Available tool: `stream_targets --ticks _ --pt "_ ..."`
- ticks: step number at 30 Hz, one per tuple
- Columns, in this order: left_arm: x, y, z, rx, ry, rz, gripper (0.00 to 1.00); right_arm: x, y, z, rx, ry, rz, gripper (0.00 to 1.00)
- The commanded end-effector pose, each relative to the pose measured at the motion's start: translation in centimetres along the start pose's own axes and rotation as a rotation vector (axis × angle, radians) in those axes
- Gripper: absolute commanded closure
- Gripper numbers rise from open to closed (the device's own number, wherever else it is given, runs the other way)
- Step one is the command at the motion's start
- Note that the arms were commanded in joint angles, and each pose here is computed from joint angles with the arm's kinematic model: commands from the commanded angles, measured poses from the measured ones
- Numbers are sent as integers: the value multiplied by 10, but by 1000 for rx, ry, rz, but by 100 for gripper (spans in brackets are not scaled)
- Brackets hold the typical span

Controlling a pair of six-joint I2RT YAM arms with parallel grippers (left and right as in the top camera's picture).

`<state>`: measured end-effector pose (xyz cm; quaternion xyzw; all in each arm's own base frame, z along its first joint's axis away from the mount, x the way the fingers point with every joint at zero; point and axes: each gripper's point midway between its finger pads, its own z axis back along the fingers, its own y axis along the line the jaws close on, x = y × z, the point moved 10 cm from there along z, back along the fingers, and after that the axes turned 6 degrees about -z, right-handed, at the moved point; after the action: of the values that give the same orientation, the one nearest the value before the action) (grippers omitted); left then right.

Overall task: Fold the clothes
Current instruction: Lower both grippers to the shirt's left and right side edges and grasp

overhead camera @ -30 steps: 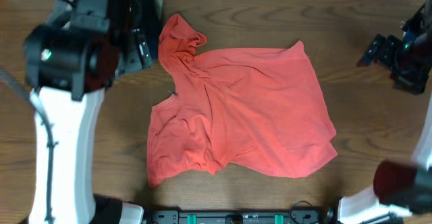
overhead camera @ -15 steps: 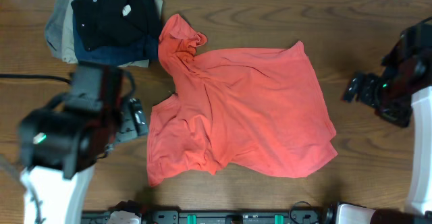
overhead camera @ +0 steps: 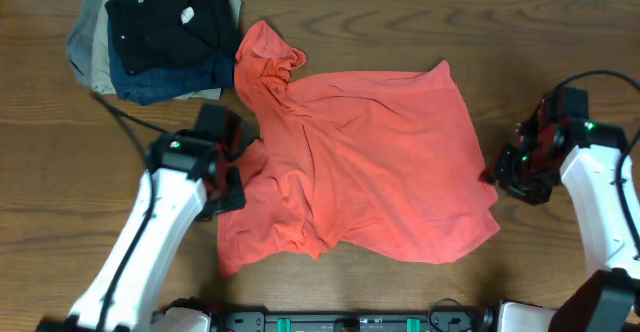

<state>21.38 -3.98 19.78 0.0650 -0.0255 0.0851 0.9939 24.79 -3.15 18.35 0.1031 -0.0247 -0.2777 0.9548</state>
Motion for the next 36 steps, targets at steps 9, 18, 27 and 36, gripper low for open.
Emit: stream_targets --ticks 9,18,27,36 --pt "26 -22 -73 45 134 -14 44 3 3 -24 31 -5 -1 29" --pt "39 -25 -95 39 121 -39 41 7 6 -52 -92 40 13 25" --pt "55 9 -102 -16 116 30 41 10 4 -66 -130 62 15 26" --pt "56 13 -112 -131 115 48 41 7 16 -71 -148 47 85 30"
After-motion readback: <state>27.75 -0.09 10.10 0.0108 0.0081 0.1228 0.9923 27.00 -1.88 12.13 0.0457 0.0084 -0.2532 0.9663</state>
